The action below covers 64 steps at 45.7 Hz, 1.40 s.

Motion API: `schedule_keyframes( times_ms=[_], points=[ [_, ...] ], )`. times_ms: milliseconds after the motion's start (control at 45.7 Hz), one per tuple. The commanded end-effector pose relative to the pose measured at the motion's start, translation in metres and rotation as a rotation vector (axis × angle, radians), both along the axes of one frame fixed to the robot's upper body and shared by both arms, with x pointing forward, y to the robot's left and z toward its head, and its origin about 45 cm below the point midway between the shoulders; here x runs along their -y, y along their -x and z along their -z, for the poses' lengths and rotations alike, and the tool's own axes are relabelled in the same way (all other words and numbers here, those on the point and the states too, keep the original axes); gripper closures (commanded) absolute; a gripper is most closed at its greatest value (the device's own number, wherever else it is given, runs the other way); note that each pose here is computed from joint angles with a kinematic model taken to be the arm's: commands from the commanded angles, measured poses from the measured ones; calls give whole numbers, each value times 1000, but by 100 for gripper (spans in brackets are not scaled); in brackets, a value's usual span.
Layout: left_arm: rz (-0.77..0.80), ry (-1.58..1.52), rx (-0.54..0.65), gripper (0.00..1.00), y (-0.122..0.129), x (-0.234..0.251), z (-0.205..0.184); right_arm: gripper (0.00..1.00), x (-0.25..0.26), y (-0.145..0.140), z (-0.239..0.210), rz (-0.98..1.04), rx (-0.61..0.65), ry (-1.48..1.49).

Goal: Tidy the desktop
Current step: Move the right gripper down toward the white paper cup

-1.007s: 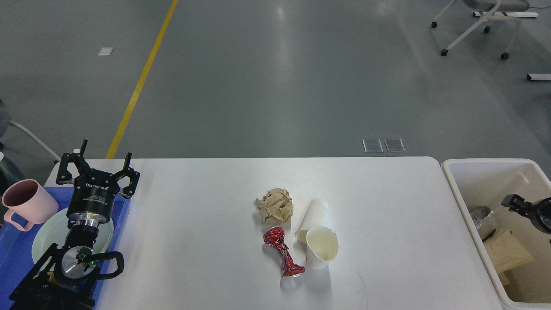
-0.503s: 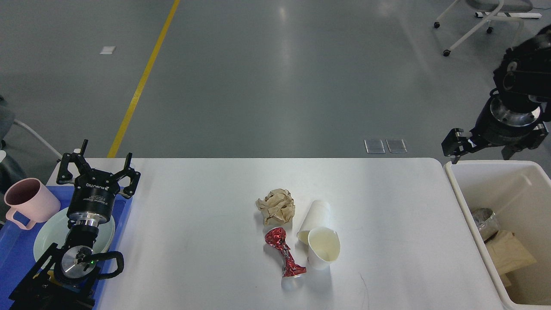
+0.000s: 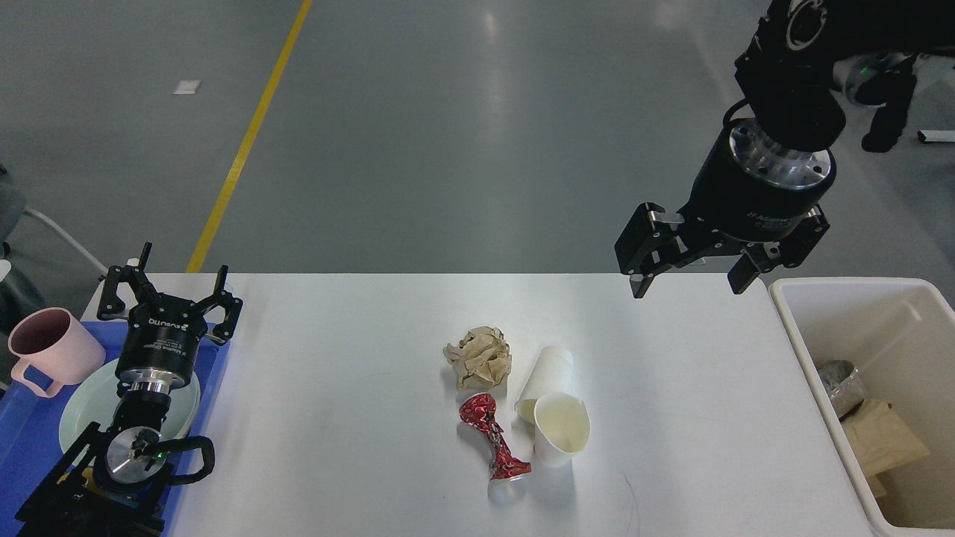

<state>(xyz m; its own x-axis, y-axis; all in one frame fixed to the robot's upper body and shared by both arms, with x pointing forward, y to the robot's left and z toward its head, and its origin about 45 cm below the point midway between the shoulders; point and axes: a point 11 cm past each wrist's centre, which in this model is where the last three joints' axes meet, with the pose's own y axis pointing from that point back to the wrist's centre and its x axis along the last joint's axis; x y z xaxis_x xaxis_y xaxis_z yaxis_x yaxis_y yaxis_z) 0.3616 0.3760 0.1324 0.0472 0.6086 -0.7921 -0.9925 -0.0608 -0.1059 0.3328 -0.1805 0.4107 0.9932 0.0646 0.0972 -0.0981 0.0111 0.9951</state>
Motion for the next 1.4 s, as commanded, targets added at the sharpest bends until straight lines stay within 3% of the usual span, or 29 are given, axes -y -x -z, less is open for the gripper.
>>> schedule_keyframes(
  times_ms=[0,700,985,1182,1379],
  points=[
    [0,0,1,3,0,0,-1,1,-5,2,5,12,4,-17],
    [2,0,0,3,0,0,0,0,-2,-3,49,83,-32,-63],
    [2,0,2,3,-1,0,-1,2,-21,10,141,130,-97,-95],
    [3,0,1,3,-1,1,-1,2,-26,21,222,178,-57,-61],
    [0,0,1,3,-1,0,-1,2,-18,21,267,259,1,-60]
  ],
)
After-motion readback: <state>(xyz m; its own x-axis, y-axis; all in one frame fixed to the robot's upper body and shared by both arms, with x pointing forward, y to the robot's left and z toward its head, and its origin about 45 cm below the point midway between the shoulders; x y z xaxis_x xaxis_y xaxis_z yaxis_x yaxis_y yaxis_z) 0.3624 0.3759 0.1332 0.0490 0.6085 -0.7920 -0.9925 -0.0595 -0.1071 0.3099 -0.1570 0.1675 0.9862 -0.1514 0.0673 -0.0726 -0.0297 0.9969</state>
